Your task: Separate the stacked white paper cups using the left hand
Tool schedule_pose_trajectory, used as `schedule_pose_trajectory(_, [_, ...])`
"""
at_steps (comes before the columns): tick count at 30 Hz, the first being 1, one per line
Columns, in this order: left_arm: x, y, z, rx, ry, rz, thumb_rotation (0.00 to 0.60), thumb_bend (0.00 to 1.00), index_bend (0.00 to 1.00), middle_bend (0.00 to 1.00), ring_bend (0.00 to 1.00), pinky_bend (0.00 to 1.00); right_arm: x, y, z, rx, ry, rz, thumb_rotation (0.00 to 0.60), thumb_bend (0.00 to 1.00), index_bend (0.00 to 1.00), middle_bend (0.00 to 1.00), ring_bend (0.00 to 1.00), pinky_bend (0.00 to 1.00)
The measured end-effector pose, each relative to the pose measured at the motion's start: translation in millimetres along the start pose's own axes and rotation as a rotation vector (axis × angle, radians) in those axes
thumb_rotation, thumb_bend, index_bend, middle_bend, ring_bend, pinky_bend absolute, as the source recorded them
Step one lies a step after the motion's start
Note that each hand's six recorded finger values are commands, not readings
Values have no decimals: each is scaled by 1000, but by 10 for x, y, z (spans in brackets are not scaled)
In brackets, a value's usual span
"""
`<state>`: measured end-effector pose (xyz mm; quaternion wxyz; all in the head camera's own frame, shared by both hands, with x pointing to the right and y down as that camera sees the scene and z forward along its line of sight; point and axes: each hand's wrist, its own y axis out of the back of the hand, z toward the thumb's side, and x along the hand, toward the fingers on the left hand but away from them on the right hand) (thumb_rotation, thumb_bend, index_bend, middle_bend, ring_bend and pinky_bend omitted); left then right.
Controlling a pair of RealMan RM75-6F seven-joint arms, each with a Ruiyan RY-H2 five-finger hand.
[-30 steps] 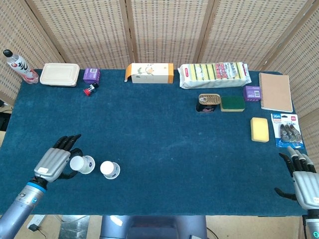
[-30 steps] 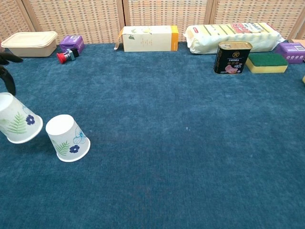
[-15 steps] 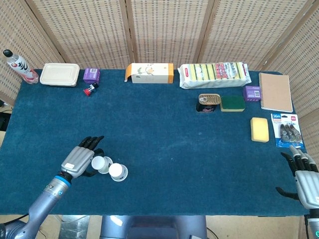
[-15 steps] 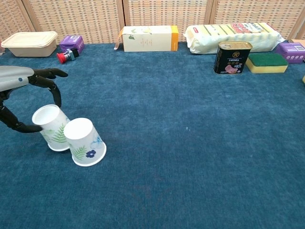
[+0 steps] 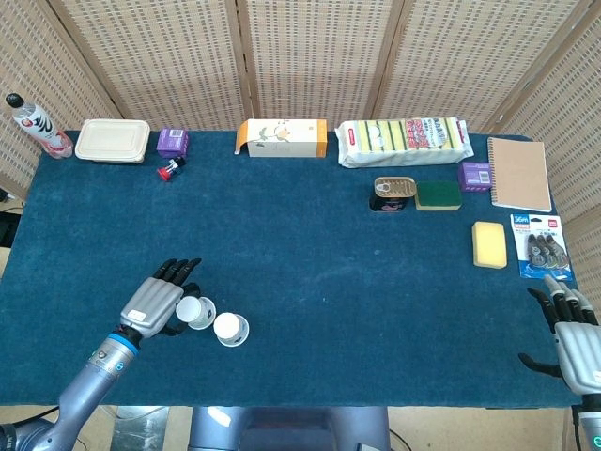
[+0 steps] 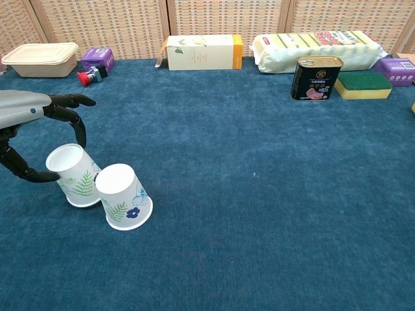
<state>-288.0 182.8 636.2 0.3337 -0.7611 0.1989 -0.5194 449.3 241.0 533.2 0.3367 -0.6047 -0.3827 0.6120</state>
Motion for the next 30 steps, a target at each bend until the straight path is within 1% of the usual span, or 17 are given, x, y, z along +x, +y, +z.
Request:
schedule_pose_trajectory(1, [1, -2, 6, 0, -2, 0, 600, 230, 412, 0, 0, 34, 0, -1, 1, 0, 0, 0, 600, 0, 122, 0, 0, 14])
schedule_pose_trajectory(3, [-2, -6, 17, -1, -6, -1, 600, 223, 346, 0, 0, 34, -1, 1, 1, -1, 0, 0, 600, 0, 122, 0, 0, 14])
schedule_pose_trajectory(4, [-6, -9, 22, -1, -8, -3, 600, 222, 337, 0, 0, 34, -1, 1, 0, -2, 0, 0, 600, 0, 122, 0, 0, 14])
schedule_pose_trajectory(6, [-14, -5, 19, -1, -7, -3, 600, 213, 213, 0, 0, 34, -2, 3, -2, -2, 0, -1, 600, 0, 122, 0, 0, 14])
schedule_pose_trajectory(7, [-21, 0, 13, -1, -5, -2, 600, 210, 176, 0, 0, 34, -3, 4, -2, -3, 0, -1, 600, 0, 122, 0, 0, 14])
schedule_pose_trajectory(9, [-31, 4, 5, -1, -2, -1, 600, 192, 66, 0, 0, 34, -4, 7, -2, -5, -1, -1, 600, 0, 122, 0, 0, 14])
schedule_pose_trajectory(11, [-40, 8, 4, 1, -4, 2, 600, 177, 7, 0, 0, 34, -3, 8, -2, -7, -1, -2, 600, 0, 122, 0, 0, 14])
schedule_pose_trajectory(15, [-78, 42, 8, 3, -15, 26, 600, 166, 0, 0, 0, 34, 2, 13, -3, -7, -1, -6, 600, 0, 122, 0, 0, 14])
schedule_pose_trajectory(17, [-121, 87, -3, 1, -19, 52, 600, 166, 0, 0, 0, 34, 4, 17, -2, -7, -2, -7, 600, 0, 122, 0, 0, 14])
schedule_pose_trajectory(20, [-231, 190, -87, -5, -6, 122, 600, 165, 0, 0, 0, 34, -1, 20, -1, -4, -3, -11, 600, 0, 122, 0, 0, 14])
schedule_pose_trajectory(23, [-398, 302, -262, -1, 42, 218, 600, 163, 0, 0, 0, 34, -11, 25, -11, 4, -8, -17, 600, 0, 123, 0, 0, 8])
schedule_pose_trajectory(25, [-547, 364, -426, 9, 98, 290, 600, 163, 0, 0, 0, 34, -20, 39, -27, 14, -16, -30, 600, 0, 123, 0, 0, 0])
schedule_pose_trajectory(28, [-827, 387, -687, 17, 198, 377, 600, 165, 0, 0, 0, 34, -34, 64, -44, 35, -31, -65, 600, 0, 123, 0, 0, 0])
schedule_pose_trajectory(30, [-1000, 363, -816, 16, 243, 410, 600, 164, 0, 0, 0, 34, -41, 74, -46, 45, -39, -92, 600, 0, 123, 0, 0, 0])
